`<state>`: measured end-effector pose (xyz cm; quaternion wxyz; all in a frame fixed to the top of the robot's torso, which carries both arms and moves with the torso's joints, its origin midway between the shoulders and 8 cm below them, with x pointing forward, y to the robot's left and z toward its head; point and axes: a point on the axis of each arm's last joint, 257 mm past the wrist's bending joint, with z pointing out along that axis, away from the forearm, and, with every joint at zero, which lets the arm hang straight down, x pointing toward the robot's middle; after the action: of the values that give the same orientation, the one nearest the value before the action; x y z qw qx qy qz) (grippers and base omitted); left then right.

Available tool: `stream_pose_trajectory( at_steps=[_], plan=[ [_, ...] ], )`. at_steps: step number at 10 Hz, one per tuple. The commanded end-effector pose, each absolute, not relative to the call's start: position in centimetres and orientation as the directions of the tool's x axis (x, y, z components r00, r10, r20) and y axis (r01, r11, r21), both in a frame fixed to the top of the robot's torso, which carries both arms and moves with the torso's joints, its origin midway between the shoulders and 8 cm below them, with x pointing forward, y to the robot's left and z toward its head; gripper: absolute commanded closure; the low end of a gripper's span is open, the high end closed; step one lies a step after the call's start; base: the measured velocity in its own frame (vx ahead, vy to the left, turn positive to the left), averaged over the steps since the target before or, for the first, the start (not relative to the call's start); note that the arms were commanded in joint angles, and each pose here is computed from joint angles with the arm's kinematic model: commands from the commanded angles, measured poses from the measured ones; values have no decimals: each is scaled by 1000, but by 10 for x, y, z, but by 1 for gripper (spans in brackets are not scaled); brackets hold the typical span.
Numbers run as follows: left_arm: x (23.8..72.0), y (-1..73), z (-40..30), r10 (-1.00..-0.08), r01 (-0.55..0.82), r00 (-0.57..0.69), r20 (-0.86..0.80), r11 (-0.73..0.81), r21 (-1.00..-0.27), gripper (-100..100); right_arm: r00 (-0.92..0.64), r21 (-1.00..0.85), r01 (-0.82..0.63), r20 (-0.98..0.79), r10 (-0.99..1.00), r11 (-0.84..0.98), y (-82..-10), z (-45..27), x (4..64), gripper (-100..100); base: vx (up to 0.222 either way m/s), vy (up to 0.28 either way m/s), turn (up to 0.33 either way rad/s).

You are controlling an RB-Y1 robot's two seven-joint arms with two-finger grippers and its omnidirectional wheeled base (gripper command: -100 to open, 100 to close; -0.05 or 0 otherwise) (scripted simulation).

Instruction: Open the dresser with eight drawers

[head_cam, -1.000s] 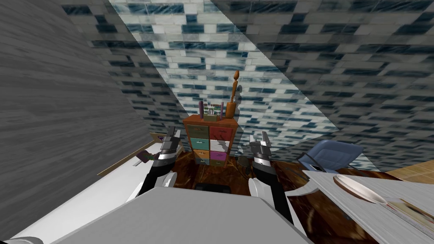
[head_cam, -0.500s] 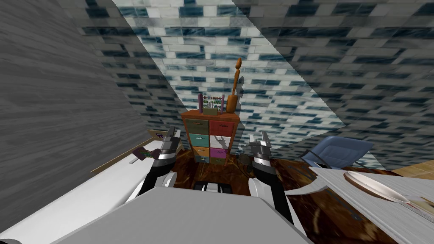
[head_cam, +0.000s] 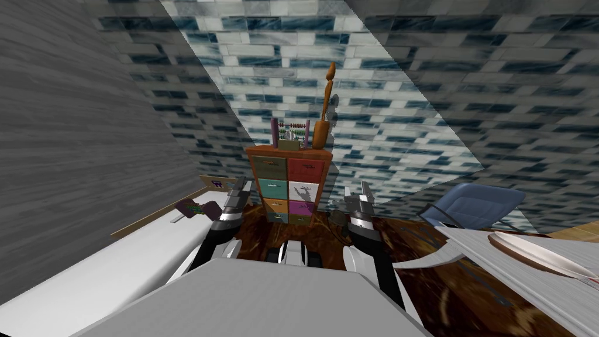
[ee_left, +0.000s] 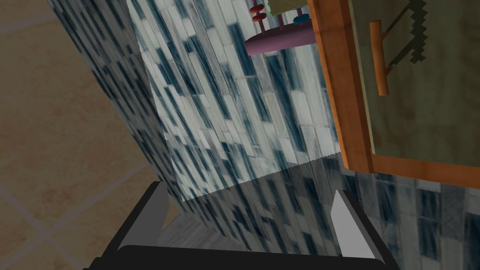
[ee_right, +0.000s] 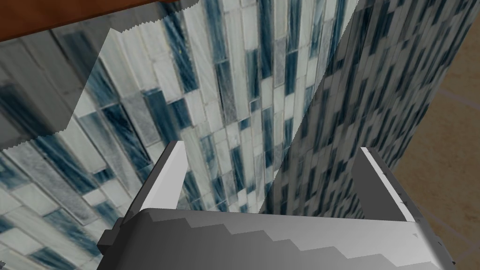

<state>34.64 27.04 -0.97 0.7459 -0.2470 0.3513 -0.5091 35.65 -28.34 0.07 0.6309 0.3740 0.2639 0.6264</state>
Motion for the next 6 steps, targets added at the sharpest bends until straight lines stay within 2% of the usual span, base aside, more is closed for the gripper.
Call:
stream_pose_trajectory(
  at_steps=[1, 6],
  plan=[
    [356, 268, -28, -923, 563, 198, -329, 382, -733, -100, 76, 803, -593, 136, 988, -65, -283, 1, 356, 0, 45, -81, -3],
    [371, 272, -68, -911, 505, 157, -381, 406, -762, -100, 76, 803, -593, 136, 988, -65, -283, 1, 356, 0, 40, -86, -4]
  ],
)
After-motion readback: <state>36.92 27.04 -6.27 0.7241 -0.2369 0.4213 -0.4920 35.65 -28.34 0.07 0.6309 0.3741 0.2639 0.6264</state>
